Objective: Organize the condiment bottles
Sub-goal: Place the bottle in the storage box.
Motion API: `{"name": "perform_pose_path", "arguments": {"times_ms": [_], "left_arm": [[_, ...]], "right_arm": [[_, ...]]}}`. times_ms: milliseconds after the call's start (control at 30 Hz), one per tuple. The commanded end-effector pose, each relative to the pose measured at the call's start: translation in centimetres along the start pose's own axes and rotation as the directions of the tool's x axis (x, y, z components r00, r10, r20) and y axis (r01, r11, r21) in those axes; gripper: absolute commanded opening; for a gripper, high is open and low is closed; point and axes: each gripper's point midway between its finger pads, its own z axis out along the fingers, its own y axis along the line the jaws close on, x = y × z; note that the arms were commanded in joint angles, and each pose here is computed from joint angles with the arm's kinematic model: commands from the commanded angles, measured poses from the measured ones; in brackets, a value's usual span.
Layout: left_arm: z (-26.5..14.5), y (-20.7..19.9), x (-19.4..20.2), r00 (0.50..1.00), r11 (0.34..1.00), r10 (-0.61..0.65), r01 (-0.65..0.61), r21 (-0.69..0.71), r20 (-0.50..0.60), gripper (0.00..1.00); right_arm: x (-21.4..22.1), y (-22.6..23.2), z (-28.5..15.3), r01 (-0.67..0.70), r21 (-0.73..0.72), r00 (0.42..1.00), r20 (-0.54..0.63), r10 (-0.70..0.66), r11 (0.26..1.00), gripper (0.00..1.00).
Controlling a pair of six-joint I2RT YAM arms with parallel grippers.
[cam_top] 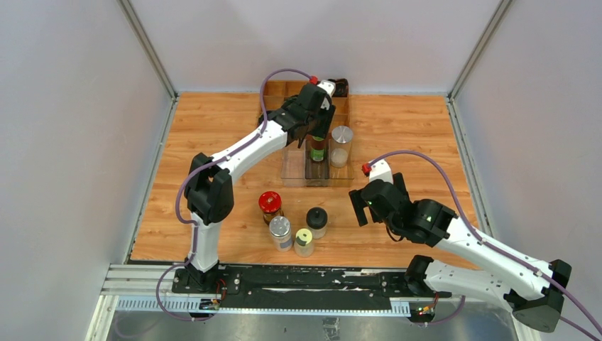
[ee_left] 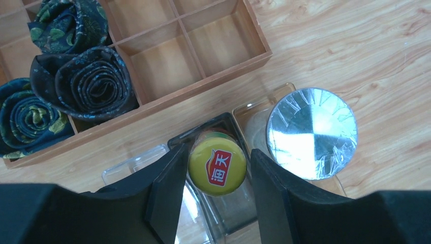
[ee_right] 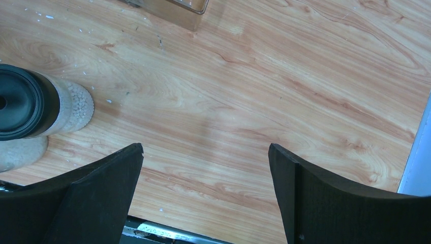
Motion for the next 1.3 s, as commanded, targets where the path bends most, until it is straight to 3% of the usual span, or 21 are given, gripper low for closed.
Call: {"name": "perform_pose_path", "arguments": {"times_ms": [0,567,933,1267], "left_arm": [[-1.3,-0.2,-1.5,0.999,0.999,-0.025,0.024,0.024,0.047,0.56],[-3.3,0.2,-1.7,0.998,0.999,-0.025,0.024,0.021,0.056,0.74],[-8.9,0.6,-3.9,0.99,0.998,-0.055,0.05,0.04,0.132,0.74],[-14.7,2.6,-1.9,0.987,0.997,-0.078,0.079,-0.006,0.138,0.69]], "right_arm": [[0.7,0.0,0.4,0.018,0.013,1.0,-0.015,-0.018,1.0,1.0],[0.7,0.1,0.3,0.016,0.003,1.0,-0.014,-0.016,1.0,1.0],[0.6,0.2,0.3,0.018,0.001,1.0,-0.015,-0.018,1.0,1.0],[0.5,0.4,0.3,0.017,-0.008,1.0,-0.016,-0.017,1.0,1.0]]}}
